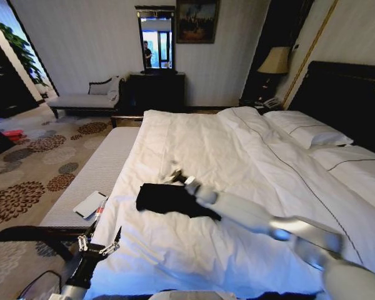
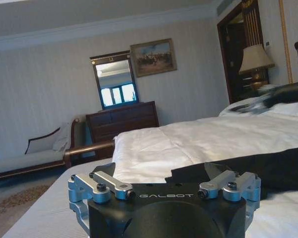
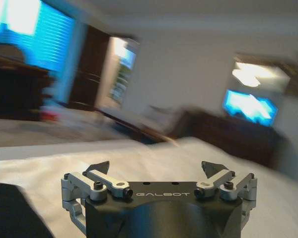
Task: Fold the clothes on the bed.
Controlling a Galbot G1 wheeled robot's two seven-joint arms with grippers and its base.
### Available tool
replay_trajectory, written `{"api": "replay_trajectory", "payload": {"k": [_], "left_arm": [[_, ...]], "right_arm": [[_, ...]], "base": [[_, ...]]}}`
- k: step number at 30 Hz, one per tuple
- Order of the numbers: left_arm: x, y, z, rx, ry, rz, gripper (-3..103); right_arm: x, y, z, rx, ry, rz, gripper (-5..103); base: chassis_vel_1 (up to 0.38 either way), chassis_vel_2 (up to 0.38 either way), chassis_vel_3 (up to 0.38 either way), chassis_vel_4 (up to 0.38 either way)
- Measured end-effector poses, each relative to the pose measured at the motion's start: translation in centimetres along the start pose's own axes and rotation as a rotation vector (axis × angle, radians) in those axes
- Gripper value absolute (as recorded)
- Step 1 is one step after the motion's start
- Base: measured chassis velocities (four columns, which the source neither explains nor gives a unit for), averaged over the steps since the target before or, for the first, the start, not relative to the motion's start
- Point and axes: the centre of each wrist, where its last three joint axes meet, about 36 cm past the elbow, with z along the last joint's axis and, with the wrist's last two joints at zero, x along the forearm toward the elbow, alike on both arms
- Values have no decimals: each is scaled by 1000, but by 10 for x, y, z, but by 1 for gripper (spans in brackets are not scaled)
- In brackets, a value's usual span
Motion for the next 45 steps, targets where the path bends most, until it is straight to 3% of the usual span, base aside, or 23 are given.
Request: {"api": "replay_trajectory", "payload": {"k": [4,5,9,10,14,15,19,21,24,30,39,45], "left_arm": [[0,0,0,0,0,0,100],[0,0,0,0,0,0,100],[0,0,0,0,0,0,100],[0,0,0,0,0,0,100],[0,0,0,0,0,0,100],[0,0,0,0,0,0,100],[0,0,0,0,0,0,100],[0,0,0,0,0,0,100],[0,0,0,0,0,0,100],[0,0,0,0,0,0,100],[0,0,0,0,0,0,100],[0,0,0,0,0,0,100]], "right_arm": [[73,-48,-12,-195,104,102,100],[73,-48,-12,-195,104,102,100],[138,-63,-20,-346,179,129,100],[138,-63,-20,-346,179,129,100],[189,-83,-31,-535,235,160,100],[189,-83,-31,-535,235,160,100],[220,-101,-24,-723,337,153,100],[221,-104,-21,-760,367,150,100],[224,-112,-8,-886,445,131,100],[216,-115,-1,-951,492,85,100],[204,-130,24,-945,542,126,100],[196,-124,40,-959,558,123,100]], "base": [[0,0,0,0],[0,0,0,0],[0,0,0,0],[0,0,0,0],[0,0,0,0],[0,0,0,0],[0,0,0,0],[0,0,0,0],[0,0,0,0],[0,0,0,0],[0,0,0,0],[0,0,0,0]]}}
